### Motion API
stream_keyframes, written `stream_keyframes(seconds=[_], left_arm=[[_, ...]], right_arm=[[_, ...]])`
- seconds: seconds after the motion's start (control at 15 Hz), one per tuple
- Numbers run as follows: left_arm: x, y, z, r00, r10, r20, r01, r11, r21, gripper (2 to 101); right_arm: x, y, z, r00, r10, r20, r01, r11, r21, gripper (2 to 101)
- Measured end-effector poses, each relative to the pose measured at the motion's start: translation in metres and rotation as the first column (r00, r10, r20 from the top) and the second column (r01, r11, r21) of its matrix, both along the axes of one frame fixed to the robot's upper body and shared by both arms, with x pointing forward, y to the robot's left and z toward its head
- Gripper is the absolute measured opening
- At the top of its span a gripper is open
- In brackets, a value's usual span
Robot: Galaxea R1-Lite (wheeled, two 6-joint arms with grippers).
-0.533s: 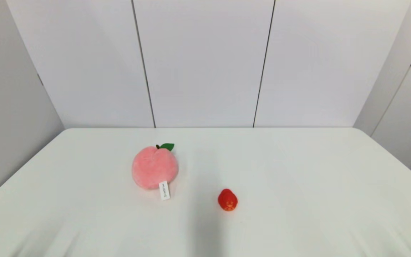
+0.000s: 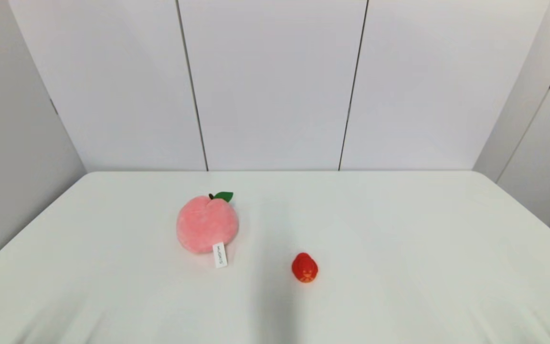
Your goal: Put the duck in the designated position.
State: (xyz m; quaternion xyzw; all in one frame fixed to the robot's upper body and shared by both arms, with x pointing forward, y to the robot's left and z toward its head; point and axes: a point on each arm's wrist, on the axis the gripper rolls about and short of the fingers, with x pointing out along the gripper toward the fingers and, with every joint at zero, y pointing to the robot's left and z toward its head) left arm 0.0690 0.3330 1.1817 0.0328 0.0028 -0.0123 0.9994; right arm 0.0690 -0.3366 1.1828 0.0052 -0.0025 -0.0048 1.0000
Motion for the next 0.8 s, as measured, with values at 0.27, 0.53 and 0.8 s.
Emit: stream_keyframes(seconds=[0.27, 0.53, 0.8], left_arm=[[0.0000, 0.0000, 0.0000, 1.000, 0.000, 0.000, 0.000, 1.000, 0.000, 97.8], [0.0000, 0.0001, 0.0001, 1.000, 0.003, 0.000, -0.003, 1.000, -0.028, 97.8], [0.0000, 0.0006, 0.0003, 1.000, 0.025, 0.001, -0.025, 0.998, -0.055, 97.8]], right_arm=[[0.0000, 0.0000, -0.0001, 1.000, 0.000, -0.001, 0.000, 1.000, 0.000, 98.0], [0.0000, 0.0000, -0.0001, 1.000, 0.000, -0.001, 0.000, 1.000, 0.000, 98.0], [0.0000, 0.0000, -0.0001, 1.000, 0.000, -0.001, 0.000, 1.000, 0.000, 98.0]])
